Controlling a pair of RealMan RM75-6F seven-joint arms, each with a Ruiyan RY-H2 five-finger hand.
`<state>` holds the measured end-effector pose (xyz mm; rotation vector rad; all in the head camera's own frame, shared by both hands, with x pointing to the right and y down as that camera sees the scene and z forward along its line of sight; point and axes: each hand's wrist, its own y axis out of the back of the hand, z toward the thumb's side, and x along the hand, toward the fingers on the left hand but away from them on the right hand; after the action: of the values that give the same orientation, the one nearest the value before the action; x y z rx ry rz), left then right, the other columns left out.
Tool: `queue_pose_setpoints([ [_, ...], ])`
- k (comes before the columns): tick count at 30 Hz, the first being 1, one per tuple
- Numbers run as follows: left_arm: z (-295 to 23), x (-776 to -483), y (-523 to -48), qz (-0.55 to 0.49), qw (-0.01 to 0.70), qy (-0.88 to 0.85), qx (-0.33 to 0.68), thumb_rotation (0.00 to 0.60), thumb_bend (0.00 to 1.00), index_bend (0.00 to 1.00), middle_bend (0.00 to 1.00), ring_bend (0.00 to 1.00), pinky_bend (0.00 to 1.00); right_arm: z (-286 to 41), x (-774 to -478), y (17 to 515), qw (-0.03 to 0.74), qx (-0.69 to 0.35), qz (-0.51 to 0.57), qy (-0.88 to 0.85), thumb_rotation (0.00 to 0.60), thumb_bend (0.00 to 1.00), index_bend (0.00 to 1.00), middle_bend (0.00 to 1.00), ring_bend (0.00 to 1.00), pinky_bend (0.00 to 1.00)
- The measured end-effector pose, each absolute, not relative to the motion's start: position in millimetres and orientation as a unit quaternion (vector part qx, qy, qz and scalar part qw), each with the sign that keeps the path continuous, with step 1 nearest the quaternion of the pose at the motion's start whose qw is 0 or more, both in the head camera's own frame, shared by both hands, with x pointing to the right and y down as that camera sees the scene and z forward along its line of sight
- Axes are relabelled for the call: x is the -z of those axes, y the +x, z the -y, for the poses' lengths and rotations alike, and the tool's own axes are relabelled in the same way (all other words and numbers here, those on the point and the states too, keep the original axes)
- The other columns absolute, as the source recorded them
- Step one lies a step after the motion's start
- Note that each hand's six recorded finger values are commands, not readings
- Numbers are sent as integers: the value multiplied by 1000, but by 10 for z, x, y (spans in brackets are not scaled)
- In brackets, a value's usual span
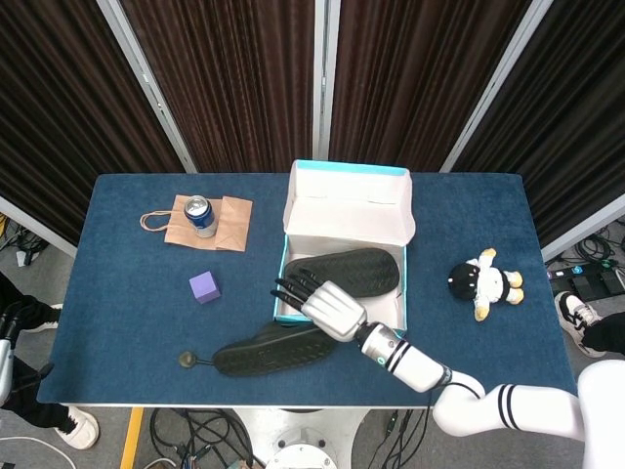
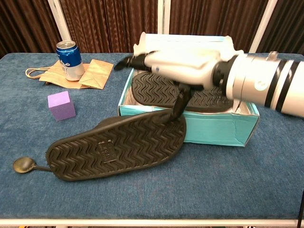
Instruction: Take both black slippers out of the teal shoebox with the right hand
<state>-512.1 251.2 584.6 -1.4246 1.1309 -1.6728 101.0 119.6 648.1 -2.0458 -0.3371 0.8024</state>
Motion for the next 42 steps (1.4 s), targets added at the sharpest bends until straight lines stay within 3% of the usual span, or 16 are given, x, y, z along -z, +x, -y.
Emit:
queue_pose_setpoints([
  [6,-2504,-5845,-5115,-432,330,-545,638,600,0,163,87,13,47,-779,-6333,1217,422,-338,191,-819,600,52,0,97,0,25],
  [15,-2511,-5830,-5106,-430,329,-545,640,600,0,163,87,13,47,-547,-6698,1375,399,-414,148,-805,600,53,49,161,27,142],
  [24,-2525,-5820,-5126,-429,328,-542,645,600,0,163,87,13,47,-558,-7017,1252,394,-442,118,-797,600,54,92,190,63,186],
  [42,-2531,-5846,-5143,-431,325,-543,643,600,0,163,87,13,47,-598,-7193,1123,413,-456,104,-782,600,57,100,206,83,226],
])
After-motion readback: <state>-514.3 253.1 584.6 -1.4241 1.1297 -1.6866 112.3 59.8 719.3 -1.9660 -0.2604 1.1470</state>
